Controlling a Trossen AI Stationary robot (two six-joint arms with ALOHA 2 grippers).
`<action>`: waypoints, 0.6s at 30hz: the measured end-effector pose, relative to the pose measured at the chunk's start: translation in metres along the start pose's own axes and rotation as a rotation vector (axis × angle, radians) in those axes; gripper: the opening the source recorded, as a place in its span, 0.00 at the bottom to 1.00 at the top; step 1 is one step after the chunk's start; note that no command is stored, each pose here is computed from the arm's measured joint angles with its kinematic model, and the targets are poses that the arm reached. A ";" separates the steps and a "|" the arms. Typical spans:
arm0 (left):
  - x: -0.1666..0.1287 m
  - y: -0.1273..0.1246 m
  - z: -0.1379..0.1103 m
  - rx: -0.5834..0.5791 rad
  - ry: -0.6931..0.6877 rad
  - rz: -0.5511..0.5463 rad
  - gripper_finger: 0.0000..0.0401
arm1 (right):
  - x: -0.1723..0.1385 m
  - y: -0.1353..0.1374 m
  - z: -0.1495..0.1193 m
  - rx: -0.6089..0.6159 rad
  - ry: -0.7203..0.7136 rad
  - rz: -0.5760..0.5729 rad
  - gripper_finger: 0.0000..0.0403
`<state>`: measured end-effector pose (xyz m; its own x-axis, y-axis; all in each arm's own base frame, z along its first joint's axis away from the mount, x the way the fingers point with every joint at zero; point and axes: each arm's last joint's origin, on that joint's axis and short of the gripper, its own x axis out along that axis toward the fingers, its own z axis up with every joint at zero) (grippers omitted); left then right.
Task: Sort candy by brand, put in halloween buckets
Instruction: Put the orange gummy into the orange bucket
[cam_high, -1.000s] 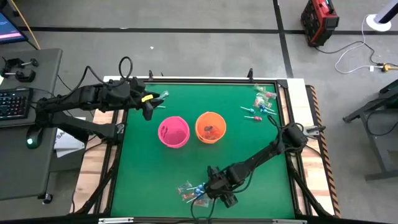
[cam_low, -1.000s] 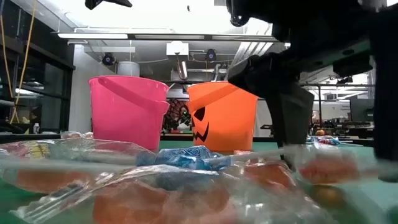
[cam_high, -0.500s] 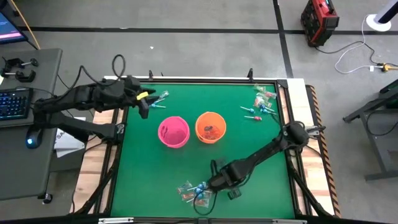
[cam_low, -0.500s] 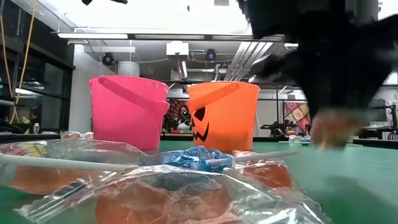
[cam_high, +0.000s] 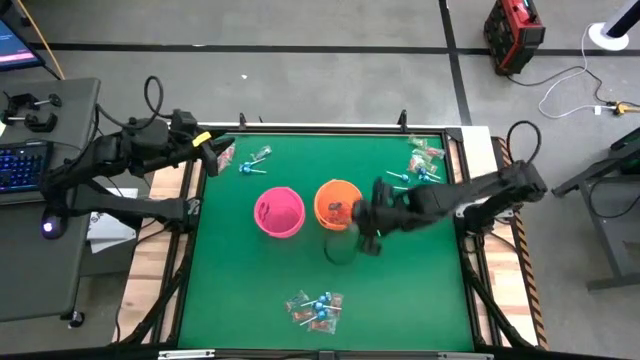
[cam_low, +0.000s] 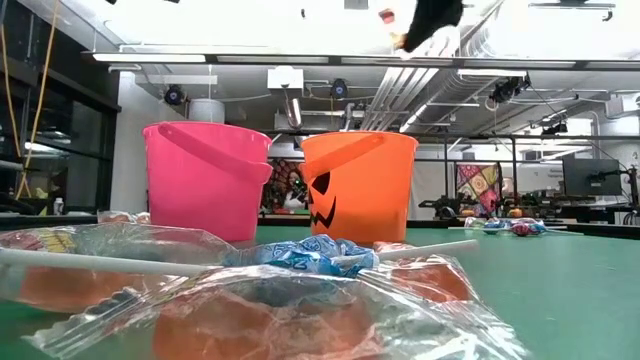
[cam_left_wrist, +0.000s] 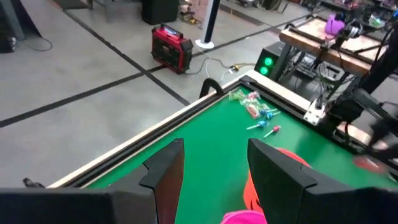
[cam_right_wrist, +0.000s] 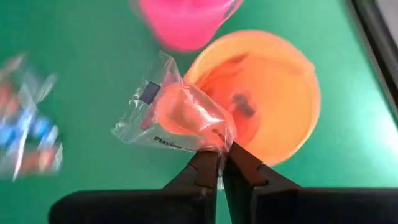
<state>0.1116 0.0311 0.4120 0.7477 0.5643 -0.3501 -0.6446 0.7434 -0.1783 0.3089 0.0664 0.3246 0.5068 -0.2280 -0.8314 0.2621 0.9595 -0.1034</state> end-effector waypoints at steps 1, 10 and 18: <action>0.001 0.000 -0.001 0.000 0.011 -0.003 0.42 | 0.005 -0.007 0.006 0.025 -0.015 -0.009 0.02; 0.000 -0.002 -0.004 -0.005 0.066 -0.080 0.42 | 0.070 -0.039 0.026 0.242 0.098 0.091 0.22; -0.002 -0.001 -0.004 -0.003 0.058 -0.084 0.42 | 0.070 -0.052 0.025 0.351 0.177 0.195 0.54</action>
<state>0.1102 0.0283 0.4095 0.7886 0.4784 -0.3864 -0.5806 0.7863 -0.2115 0.3514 -0.0034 0.2855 0.4335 0.0129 -0.9010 0.4543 0.8604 0.2309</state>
